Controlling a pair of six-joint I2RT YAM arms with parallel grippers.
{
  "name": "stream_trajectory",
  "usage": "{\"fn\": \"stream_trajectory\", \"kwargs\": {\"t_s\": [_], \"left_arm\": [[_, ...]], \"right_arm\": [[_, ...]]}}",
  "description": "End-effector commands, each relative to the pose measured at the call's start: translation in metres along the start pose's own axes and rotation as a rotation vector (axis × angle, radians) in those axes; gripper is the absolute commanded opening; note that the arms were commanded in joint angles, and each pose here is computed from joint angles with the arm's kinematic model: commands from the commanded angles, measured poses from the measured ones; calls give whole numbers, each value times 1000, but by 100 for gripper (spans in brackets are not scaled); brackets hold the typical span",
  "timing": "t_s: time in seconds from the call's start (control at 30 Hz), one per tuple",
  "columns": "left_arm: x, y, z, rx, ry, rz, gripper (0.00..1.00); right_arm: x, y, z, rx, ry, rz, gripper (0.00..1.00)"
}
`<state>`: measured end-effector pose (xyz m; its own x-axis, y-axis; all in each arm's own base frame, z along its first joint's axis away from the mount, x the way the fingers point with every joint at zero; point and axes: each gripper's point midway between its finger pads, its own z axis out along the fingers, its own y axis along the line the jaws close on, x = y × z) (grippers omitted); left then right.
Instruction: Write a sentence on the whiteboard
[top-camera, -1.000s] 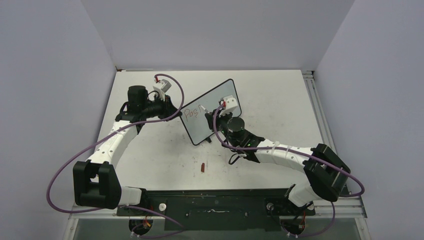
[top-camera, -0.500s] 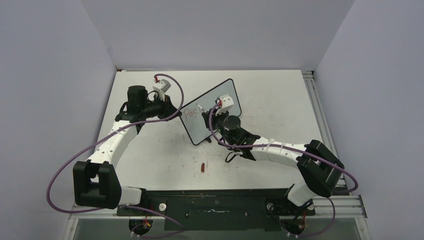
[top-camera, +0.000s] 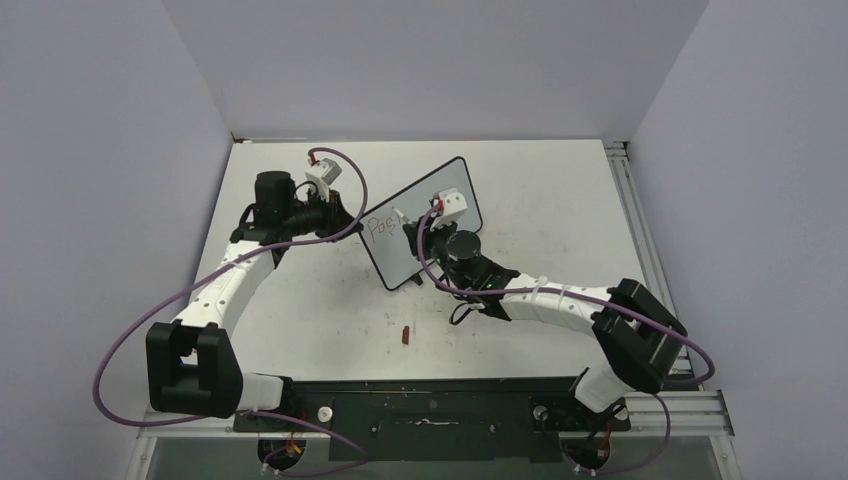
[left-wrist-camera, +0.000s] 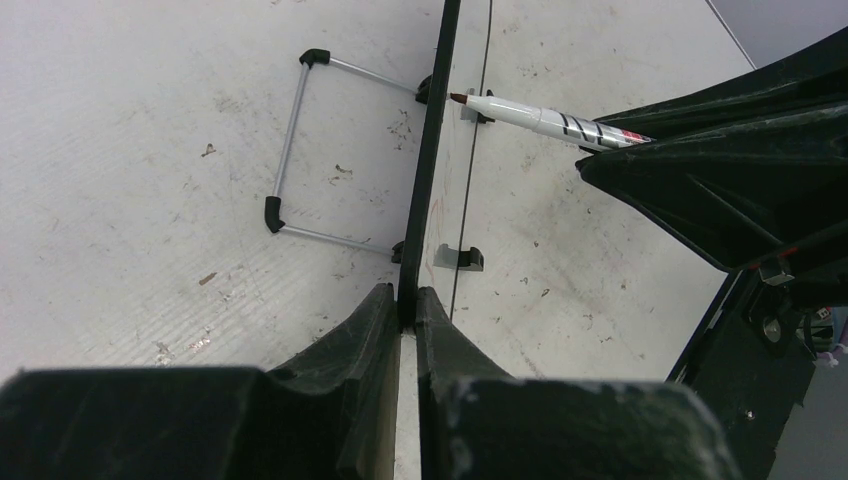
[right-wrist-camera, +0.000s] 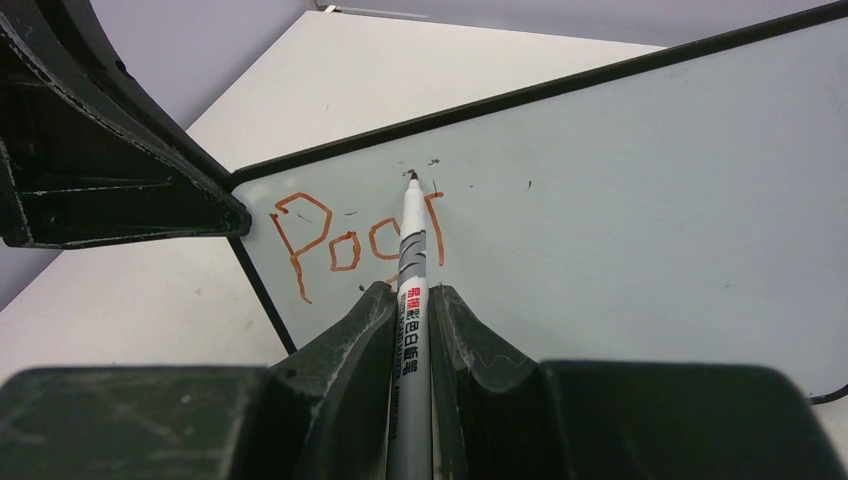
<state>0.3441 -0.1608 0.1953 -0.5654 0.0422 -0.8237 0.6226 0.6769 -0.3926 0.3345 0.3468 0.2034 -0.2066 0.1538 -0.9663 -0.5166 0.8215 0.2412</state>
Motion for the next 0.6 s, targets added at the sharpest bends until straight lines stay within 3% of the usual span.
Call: {"fn": "stream_trajectory", "kwargs": {"t_s": [0.0,0.57], "left_arm": [[-25,-7,-7,16,-57,73,0],[-25,-9,-8,18,-63,76,0]], "right_arm": [[-39,7,-7,-28,-100,35,5],[-29,-9,-25,20,-66,23,5]]}}
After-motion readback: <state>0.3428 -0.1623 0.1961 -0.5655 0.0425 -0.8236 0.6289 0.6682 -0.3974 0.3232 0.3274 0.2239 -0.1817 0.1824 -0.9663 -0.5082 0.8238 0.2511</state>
